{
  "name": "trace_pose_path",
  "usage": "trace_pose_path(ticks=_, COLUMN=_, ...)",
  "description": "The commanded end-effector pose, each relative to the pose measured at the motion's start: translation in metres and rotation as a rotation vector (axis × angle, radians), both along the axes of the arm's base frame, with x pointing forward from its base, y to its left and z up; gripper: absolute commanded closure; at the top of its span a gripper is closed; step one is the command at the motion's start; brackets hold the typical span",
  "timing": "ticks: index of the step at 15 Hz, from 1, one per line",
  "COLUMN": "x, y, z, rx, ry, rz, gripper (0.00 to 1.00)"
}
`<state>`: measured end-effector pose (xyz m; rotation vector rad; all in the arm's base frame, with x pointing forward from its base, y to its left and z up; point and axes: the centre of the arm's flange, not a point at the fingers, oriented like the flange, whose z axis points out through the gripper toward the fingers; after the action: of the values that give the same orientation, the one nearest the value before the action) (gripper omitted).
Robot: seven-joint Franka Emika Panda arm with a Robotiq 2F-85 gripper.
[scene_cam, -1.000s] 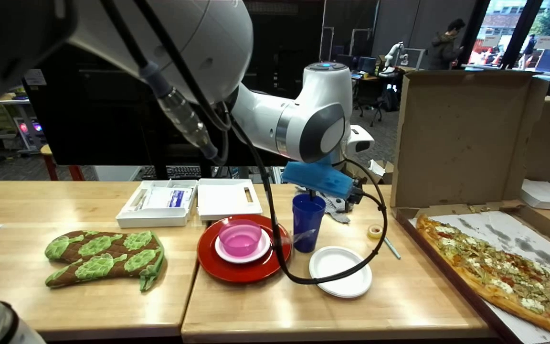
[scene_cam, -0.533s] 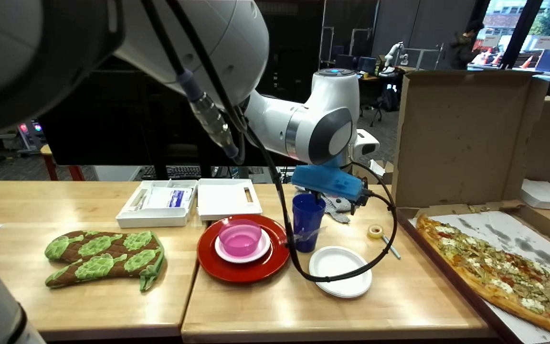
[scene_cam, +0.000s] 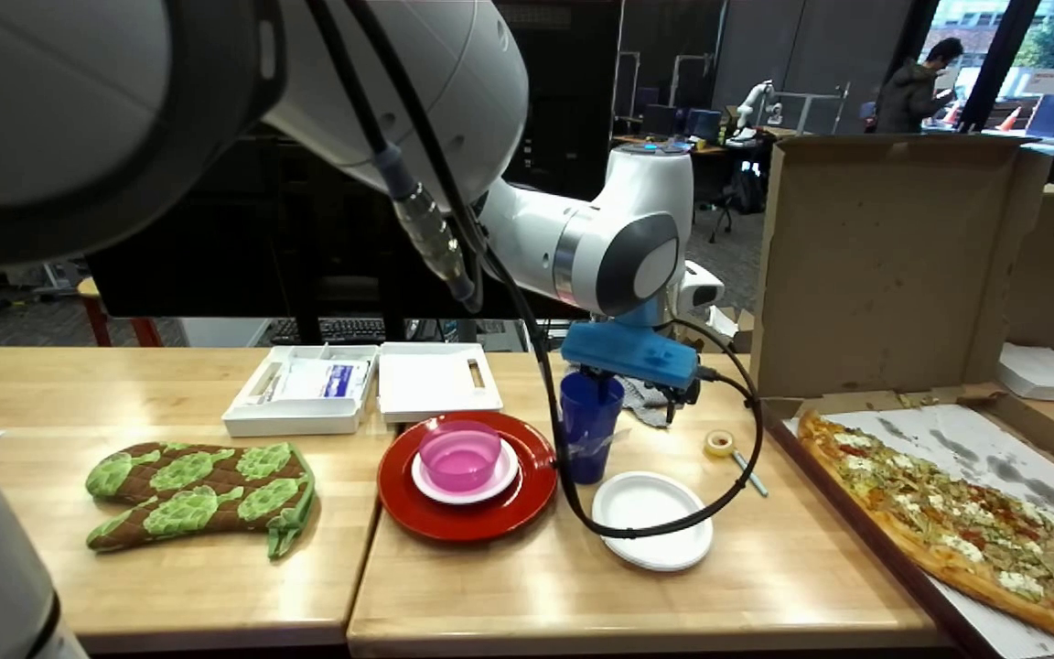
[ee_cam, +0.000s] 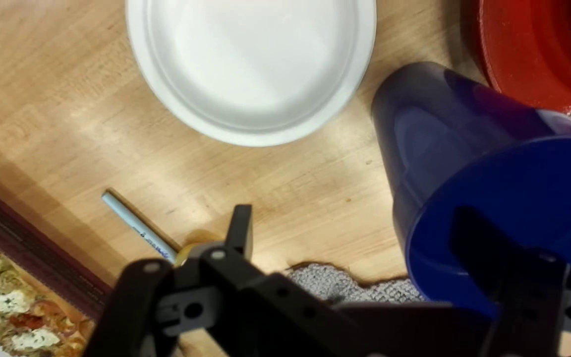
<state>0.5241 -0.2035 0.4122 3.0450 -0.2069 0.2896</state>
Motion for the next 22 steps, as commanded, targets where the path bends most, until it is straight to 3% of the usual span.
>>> trace_pose_path(ticks=1, x=0.003, y=-0.002, z=0.006, rx=0.014, ry=0.031, rz=0.028, gripper=0.15)
trace_pose_path(ticks=2, x=0.002, y=-0.002, z=0.007, rx=0.017, ry=0.035, rz=0.028, gripper=0.28)
trace_pose_path(ticks=5, x=0.002, y=-0.003, z=0.009, rx=0.023, ry=0.040, rz=0.031, gripper=0.44)
trace_pose_path(ticks=12, x=0.001, y=-0.007, z=0.013, rx=0.053, ry=0.049, rz=0.015, gripper=0.99)
trace_pose_path(ticks=18, x=-0.012, y=-0.017, z=0.013, rx=0.092, ry=0.075, rz=-0.031, gripper=0.99)
trace_pose_path(ticks=22, x=-0.022, y=0.000, z=0.020, rx=0.081, ry=0.094, rz=-0.015, gripper=0.99)
